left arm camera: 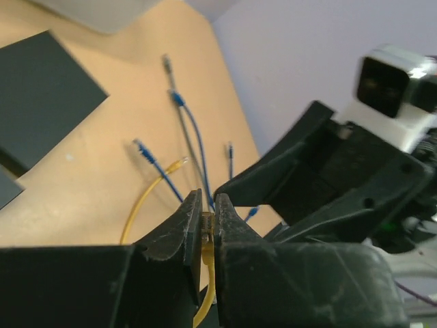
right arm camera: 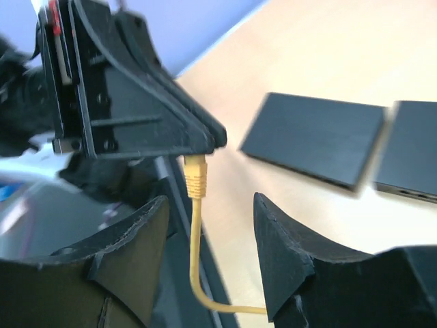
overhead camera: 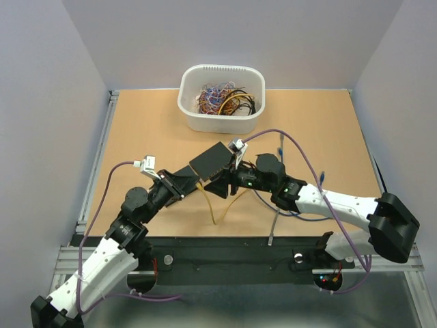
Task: Insert the plug into the switch port
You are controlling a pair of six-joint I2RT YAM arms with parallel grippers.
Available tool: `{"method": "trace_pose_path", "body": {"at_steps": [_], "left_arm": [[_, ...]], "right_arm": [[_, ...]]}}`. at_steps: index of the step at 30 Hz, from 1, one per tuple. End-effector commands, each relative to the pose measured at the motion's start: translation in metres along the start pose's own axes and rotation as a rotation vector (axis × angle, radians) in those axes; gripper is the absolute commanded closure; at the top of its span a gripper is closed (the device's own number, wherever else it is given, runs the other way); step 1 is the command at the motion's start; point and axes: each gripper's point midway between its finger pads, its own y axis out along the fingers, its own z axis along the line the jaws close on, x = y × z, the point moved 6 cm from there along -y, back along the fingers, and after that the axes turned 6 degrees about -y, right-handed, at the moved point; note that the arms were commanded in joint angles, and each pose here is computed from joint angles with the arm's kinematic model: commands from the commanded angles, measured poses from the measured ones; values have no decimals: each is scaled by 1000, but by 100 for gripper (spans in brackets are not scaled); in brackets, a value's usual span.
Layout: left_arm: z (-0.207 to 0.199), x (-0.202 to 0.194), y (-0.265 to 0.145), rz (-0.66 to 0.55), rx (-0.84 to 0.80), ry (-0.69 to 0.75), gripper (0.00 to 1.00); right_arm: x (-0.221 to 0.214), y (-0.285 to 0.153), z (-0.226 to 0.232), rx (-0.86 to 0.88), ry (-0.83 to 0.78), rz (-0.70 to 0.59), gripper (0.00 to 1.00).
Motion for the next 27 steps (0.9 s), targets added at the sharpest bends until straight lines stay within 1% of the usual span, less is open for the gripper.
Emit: {"method": "trace_pose_path", "body": {"at_steps": [1, 3, 6, 7, 9, 10, 14, 18, 27], "left_arm": [[15, 4, 5, -25, 163, -49, 100], [23, 0, 10, -10, 207, -60, 100], [29, -2, 14, 1, 244, -66, 100], [30, -2, 15, 2, 249, -70, 100], [32, -3, 15, 0, 255, -70, 100], [32, -2, 15, -2, 254, -68, 100], [34, -2, 13, -11, 260, -65, 100], [35, -3, 12, -10, 262, -64, 100], [38, -5, 8, -12, 264, -61, 100]], "right_arm": [[1, -3, -11, -213, -117, 40, 42], [0, -2, -10, -257, -137, 31, 43], [-5, 5, -3, -267, -167, 52, 44], [-10, 10, -10, -312, -174, 72, 46], [-12, 19, -5, -310, -196, 94, 47], [-20, 24, -6, -318, -205, 122, 48], [-30, 39, -7, -320, -216, 156, 49], [-33, 48, -7, -337, -220, 162, 51], [-28, 48, -3, -333, -178, 122, 52]]}}
